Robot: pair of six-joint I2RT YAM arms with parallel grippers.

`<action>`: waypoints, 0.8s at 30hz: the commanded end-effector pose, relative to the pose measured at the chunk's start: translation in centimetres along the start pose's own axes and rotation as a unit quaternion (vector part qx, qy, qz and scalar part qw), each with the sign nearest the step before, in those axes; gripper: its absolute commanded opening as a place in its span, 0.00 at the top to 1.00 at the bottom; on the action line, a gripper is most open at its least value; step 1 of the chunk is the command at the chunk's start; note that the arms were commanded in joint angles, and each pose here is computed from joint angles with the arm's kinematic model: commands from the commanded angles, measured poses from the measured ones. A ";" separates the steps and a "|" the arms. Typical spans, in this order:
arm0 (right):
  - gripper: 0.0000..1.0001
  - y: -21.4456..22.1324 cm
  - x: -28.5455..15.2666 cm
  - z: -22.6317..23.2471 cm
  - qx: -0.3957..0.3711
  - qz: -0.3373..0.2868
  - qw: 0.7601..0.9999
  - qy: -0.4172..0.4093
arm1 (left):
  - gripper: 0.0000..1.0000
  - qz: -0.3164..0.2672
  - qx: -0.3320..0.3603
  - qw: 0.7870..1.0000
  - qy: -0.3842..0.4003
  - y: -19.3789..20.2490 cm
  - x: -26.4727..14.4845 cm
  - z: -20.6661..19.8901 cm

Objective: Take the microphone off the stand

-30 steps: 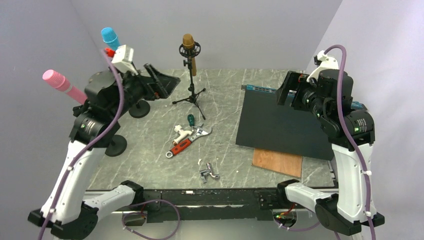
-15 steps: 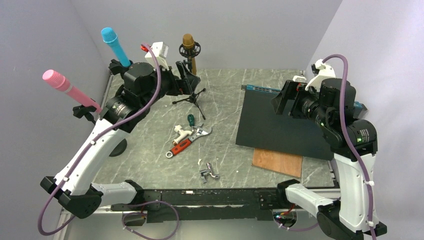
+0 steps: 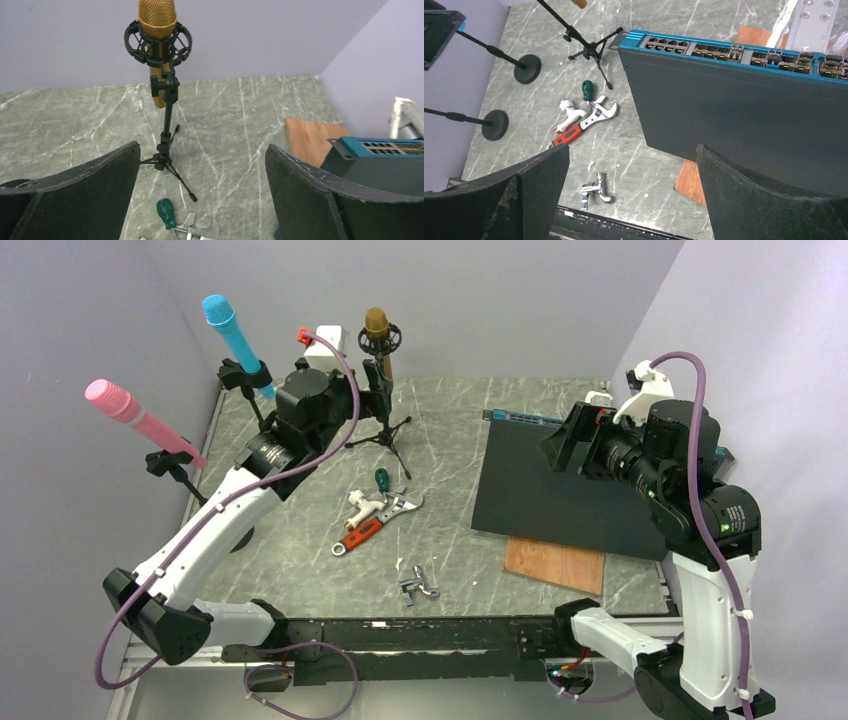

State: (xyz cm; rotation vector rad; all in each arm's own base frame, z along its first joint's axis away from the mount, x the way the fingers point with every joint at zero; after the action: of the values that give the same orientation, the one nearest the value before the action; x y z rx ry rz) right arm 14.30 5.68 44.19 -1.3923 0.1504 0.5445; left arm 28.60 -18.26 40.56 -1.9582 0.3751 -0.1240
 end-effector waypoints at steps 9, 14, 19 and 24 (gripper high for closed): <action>0.00 -1.8 -1.1 0.2 0.021 -0.029 0.999 0.013 | 0.09 -0.006 -0.018 1.000 -0.009 0.6 5.7 1.8; 0.00 -1.8 -1.2 -0.2 0.026 -0.028 0.999 0.038 | 0.30 0.000 0.010 1.000 0.000 3.6 8.9 2.7; 0.00 -2.0 -1.1 -0.7 0.022 -0.023 0.998 0.060 | 0.29 0.002 0.017 0.999 -0.032 6.1 11.0 4.4; 0.00 -2.5 -0.9 -1.1 0.013 -0.016 0.996 0.085 | 0.29 0.005 0.022 0.999 -0.031 7.7 12.9 4.9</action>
State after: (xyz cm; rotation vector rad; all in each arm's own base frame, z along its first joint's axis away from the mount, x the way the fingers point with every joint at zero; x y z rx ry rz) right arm 15.08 4.87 45.87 -1.3937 0.2317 0.4424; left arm 39.13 -20.55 29.59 -1.8939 0.4045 0.0275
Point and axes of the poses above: each gripper's point midway between its finger pads, its own x axis out along the fingers, its own z axis along the line the jaws close on, y = z × x, the point moved 8 cm from there along -x, back along the fingers, and after that the axes turned 9 degrees about -x, right-handed, at the moved point
